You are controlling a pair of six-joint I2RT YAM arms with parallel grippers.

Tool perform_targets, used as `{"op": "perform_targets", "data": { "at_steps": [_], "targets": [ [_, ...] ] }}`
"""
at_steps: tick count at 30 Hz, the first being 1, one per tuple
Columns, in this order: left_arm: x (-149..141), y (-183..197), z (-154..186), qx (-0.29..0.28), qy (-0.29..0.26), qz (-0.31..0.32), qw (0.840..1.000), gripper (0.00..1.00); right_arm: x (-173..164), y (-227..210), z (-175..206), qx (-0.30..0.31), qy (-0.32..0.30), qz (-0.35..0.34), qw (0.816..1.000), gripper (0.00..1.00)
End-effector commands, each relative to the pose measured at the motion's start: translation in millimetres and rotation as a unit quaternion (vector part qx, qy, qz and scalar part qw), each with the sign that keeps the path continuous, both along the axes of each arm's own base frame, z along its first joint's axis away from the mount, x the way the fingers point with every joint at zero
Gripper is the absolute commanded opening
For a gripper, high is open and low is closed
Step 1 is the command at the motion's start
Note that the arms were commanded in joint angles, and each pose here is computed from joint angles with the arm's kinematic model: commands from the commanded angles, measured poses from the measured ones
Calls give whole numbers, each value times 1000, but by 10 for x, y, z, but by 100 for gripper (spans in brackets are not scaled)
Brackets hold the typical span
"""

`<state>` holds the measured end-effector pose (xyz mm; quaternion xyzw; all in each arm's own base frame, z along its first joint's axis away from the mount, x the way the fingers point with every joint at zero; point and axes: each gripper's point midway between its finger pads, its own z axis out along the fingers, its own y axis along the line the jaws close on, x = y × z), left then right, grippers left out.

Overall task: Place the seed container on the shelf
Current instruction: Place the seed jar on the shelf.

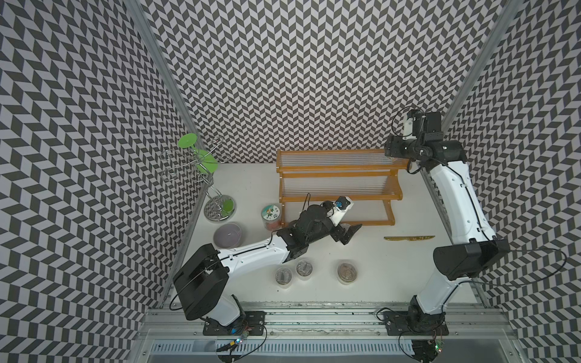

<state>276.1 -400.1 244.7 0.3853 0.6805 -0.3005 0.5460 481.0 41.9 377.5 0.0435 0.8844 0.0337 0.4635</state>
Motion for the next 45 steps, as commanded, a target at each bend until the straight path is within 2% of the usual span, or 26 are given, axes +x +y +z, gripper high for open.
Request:
{"op": "perform_targets", "data": {
  "at_steps": [1, 15, 29, 35, 45],
  "targets": [
    [-7, 4, 242, -20, -14, -6, 1000, 100, 24, -18, 41, -4, -5, 4, 1000, 76],
    [-16, 13, 247, -21, -11, -7, 1000, 100, 77, -58, -121, -18, 16, -1, 1000, 77],
    [-9, 20, 242, -23, -8, -7, 1000, 100, 62, -87, -17, -20, 4, -9, 1000, 82],
    [6, 34, 245, -25, -6, -4, 1000, 100, 107, -79, 3, -20, -4, -7, 1000, 76],
    [38, 46, 208, -21, 1, 1, 1000, 99, 142, -73, -44, -24, -1, -3, 1000, 76]
  ]
}}
